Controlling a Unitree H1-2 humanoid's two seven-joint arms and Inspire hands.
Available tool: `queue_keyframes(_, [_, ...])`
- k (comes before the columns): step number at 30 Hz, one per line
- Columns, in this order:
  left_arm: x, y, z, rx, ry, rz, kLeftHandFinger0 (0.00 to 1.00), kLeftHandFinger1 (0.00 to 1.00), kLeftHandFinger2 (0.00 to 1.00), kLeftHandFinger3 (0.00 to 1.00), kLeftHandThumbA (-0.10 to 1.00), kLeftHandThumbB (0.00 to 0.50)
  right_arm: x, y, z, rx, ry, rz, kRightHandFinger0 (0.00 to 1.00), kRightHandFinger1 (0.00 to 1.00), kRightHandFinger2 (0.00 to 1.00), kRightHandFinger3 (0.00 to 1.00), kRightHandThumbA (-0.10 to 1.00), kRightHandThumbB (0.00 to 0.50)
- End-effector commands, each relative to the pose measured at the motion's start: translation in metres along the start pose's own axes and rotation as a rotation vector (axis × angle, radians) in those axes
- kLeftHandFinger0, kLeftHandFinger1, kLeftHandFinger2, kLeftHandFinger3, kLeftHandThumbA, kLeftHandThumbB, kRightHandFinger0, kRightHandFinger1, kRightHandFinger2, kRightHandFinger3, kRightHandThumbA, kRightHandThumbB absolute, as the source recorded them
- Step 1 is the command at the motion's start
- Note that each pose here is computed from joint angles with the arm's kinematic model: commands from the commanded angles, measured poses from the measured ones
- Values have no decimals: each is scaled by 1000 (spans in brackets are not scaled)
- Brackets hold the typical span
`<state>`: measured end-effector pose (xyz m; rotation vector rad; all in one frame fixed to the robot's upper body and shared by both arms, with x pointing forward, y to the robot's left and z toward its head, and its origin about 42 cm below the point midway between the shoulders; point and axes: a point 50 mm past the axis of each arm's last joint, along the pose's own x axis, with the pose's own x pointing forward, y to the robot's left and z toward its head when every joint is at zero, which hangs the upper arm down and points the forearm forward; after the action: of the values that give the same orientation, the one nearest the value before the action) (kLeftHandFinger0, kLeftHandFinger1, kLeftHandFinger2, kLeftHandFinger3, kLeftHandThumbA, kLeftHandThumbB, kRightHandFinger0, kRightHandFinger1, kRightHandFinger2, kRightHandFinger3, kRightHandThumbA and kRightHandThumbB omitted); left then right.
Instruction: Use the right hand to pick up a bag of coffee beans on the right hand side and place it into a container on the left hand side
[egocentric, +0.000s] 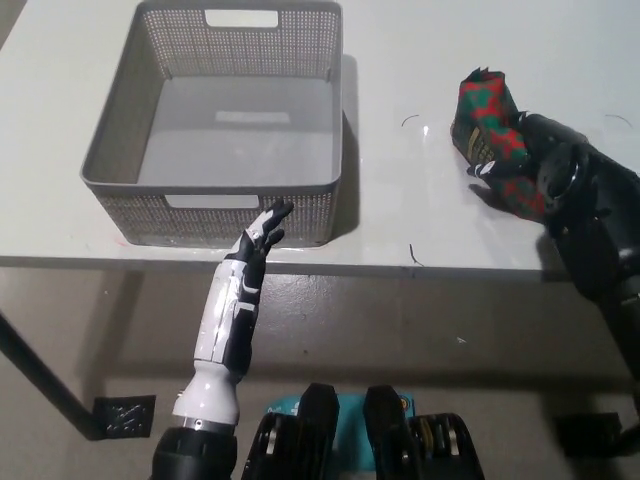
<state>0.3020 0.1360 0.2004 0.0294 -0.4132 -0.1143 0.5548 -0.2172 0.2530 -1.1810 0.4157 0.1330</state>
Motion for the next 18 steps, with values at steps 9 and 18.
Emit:
queue_keyframes(9, [-13,-1,23,-24,-104,6,1000,1000,1000,1000,1000,500,23,37,-16,-118,94,156,1000,1000,1000,1000,779,492])
queue_keyframes(18, [-26,1,30,-42,-123,10,1000,1000,1000,1000,1000,500,20,26,-12,-191,-56,-361,1000,1000,1000,1000,204,311])
